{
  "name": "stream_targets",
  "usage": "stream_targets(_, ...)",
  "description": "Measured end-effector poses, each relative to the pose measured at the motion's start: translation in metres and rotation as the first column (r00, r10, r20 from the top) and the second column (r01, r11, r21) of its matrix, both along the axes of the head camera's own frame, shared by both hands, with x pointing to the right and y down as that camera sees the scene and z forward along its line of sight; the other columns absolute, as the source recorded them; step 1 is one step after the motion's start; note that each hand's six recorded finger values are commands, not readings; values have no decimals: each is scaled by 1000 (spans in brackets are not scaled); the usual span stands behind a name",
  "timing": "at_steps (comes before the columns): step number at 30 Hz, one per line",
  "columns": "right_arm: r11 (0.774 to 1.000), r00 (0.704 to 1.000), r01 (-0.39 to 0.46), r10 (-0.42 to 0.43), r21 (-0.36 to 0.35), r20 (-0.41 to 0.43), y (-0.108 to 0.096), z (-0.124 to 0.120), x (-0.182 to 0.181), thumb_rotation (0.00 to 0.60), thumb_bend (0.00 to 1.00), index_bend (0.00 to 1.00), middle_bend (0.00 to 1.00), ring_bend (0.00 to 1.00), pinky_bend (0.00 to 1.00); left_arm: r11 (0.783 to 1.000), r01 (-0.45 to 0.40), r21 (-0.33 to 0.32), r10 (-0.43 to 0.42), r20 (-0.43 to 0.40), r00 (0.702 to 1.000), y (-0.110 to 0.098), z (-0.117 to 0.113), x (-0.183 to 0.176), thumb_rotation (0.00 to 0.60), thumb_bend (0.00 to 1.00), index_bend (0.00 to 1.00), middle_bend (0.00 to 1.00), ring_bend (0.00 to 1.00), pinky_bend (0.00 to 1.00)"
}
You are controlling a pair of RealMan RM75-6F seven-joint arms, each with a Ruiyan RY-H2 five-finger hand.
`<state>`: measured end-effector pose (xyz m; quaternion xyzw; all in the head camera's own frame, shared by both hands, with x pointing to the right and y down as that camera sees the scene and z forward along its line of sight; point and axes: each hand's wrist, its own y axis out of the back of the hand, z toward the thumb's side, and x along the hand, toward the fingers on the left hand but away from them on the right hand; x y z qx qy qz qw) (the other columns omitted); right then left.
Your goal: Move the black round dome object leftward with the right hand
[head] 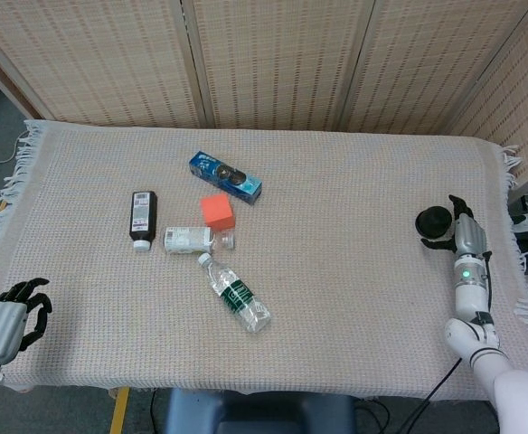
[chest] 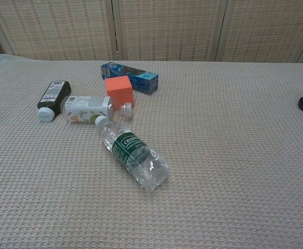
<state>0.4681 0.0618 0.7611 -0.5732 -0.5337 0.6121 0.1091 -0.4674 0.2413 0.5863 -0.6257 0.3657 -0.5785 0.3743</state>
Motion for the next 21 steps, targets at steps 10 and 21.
stream_targets(10, 1000, 1000, 8, -9, -22, -24, -12, 6, -8, 600, 115, 0, 48, 0, 169, 1000, -3, -10, 3, 6, 1000, 1, 3, 0, 600, 603, 579, 256, 267, 466)
stream_targets(21, 998, 999, 5, -8, -55, -50, -14, 12, -11, 600, 134, 0, 61, 0, 176, 1000, 2, -13, -2, 12, 1000, 1, 3, -2, 600, 603, 579, 256, 266, 466)
